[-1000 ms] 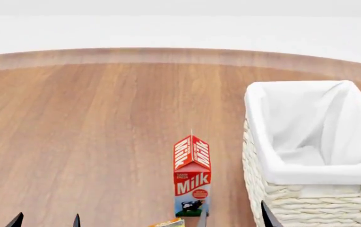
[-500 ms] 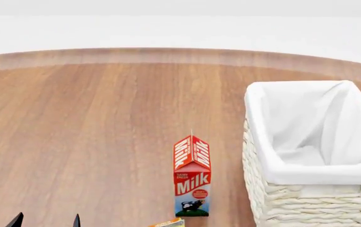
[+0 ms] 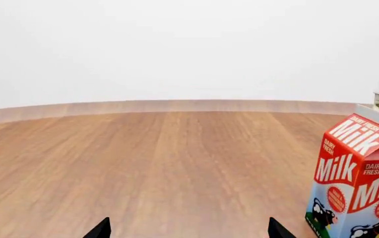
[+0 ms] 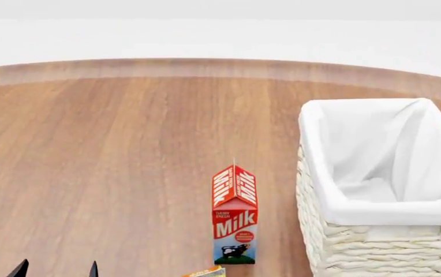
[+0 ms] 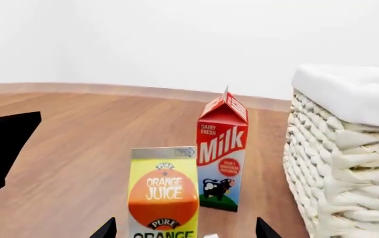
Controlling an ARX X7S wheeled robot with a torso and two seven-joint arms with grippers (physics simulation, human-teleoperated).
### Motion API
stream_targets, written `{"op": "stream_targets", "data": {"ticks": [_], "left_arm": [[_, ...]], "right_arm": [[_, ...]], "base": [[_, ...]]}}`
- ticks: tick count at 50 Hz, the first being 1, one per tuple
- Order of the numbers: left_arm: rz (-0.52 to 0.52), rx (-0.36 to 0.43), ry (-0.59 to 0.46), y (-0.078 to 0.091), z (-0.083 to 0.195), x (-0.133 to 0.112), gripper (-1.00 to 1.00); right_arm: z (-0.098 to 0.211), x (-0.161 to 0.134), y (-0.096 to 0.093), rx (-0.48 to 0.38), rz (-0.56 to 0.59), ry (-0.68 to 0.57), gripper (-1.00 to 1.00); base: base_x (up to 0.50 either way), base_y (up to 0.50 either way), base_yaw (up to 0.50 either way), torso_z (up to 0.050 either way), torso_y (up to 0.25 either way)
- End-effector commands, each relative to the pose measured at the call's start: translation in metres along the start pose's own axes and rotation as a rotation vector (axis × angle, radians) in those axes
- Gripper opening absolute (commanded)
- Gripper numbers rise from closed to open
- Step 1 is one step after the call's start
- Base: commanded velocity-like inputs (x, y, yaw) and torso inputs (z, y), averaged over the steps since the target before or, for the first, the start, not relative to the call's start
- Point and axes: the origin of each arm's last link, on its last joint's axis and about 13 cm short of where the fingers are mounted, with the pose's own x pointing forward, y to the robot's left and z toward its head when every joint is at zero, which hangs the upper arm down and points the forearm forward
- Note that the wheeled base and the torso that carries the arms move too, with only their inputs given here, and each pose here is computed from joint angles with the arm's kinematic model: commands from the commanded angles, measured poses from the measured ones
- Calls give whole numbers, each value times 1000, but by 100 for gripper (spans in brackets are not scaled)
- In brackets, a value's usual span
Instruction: Pick up the orange juice, and put it in the basket.
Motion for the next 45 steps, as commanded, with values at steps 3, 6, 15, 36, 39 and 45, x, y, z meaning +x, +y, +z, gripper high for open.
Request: {"op": "stream_targets", "data": {"ticks": [3,6,15,36,39,45], "left_arm": [[0,0,0,0,0,0,100],[0,0,0,0,0,0,100],[0,0,0,0,0,0,100],[0,0,0,0,0,0,100],[0,0,0,0,0,0,100],[0,0,0,0,0,0,100]], "right_arm": [[-12,1,7,7,22,23,100],[-15,4,7,-2,24,30,100],[-17,11,8,-7,27,38,100],[-20,21,11,10,17,33,100],[-22,23,11,4,16,35,100],[-23,27,11,4,12,34,100]], "base": [[0,0,0,0,0],[0,0,0,0,0],[0,0,0,0,0],[0,0,0,0,0],[0,0,0,0,0],[0,0,0,0,0]]}}
